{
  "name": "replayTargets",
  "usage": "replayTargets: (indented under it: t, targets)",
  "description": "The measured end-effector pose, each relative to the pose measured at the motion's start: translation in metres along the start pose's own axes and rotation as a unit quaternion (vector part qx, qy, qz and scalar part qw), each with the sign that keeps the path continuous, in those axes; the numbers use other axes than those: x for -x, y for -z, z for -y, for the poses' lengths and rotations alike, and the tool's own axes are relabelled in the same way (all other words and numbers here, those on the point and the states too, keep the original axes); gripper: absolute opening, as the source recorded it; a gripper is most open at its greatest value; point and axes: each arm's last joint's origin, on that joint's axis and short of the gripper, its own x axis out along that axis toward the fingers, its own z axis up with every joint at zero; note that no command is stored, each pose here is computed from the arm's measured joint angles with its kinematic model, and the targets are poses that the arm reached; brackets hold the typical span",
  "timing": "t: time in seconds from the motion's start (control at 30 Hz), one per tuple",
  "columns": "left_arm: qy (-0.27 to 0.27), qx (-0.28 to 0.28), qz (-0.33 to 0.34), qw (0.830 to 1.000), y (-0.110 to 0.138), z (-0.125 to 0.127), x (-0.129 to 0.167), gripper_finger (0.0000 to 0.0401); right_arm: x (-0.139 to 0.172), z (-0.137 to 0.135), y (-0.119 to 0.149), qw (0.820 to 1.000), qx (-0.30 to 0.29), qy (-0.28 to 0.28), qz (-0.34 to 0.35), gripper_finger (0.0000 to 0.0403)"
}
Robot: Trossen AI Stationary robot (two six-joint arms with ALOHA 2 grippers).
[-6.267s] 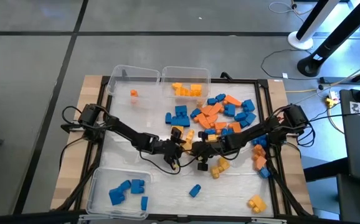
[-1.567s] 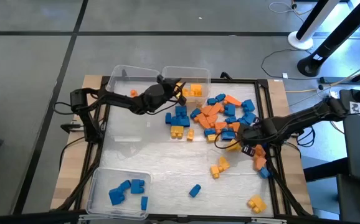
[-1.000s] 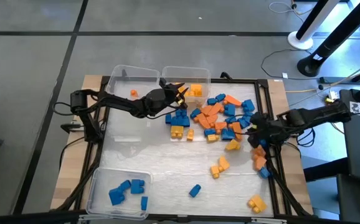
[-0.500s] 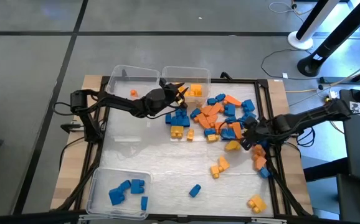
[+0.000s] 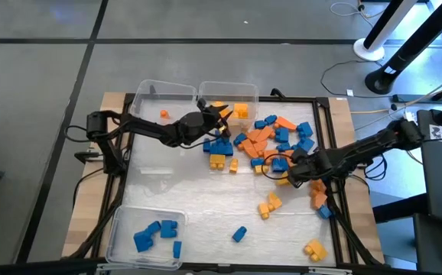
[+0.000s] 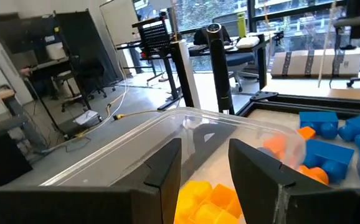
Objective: Sort blocks
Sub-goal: Put the orange game piece into the top left transparent bin
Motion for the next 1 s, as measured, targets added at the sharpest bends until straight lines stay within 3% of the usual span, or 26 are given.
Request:
replayTargets:
  t: [0.27, 0.67, 1.0]
  targets:
    - [0.013, -0.03, 0.004, 0.999, -0.002, 0.009, 0.005, 0.0123, -0.014, -0.001, 0.003, 0.999, -0.022, -0.008, 0.031, 0.0091]
    - [0.017, -0.031, 0.004, 0.999, -0.002, 0.011, 0.006, 0.0123, -0.015, -0.019, -0.006, 0.992, -0.019, -0.104, 0.065, 0.0091]
    - [0.017, -0.032, 0.003, 0.999, -0.002, 0.011, 0.006, 0.0123, -0.014, -0.017, -0.009, 0.99, -0.022, -0.076, 0.115, 0.0091]
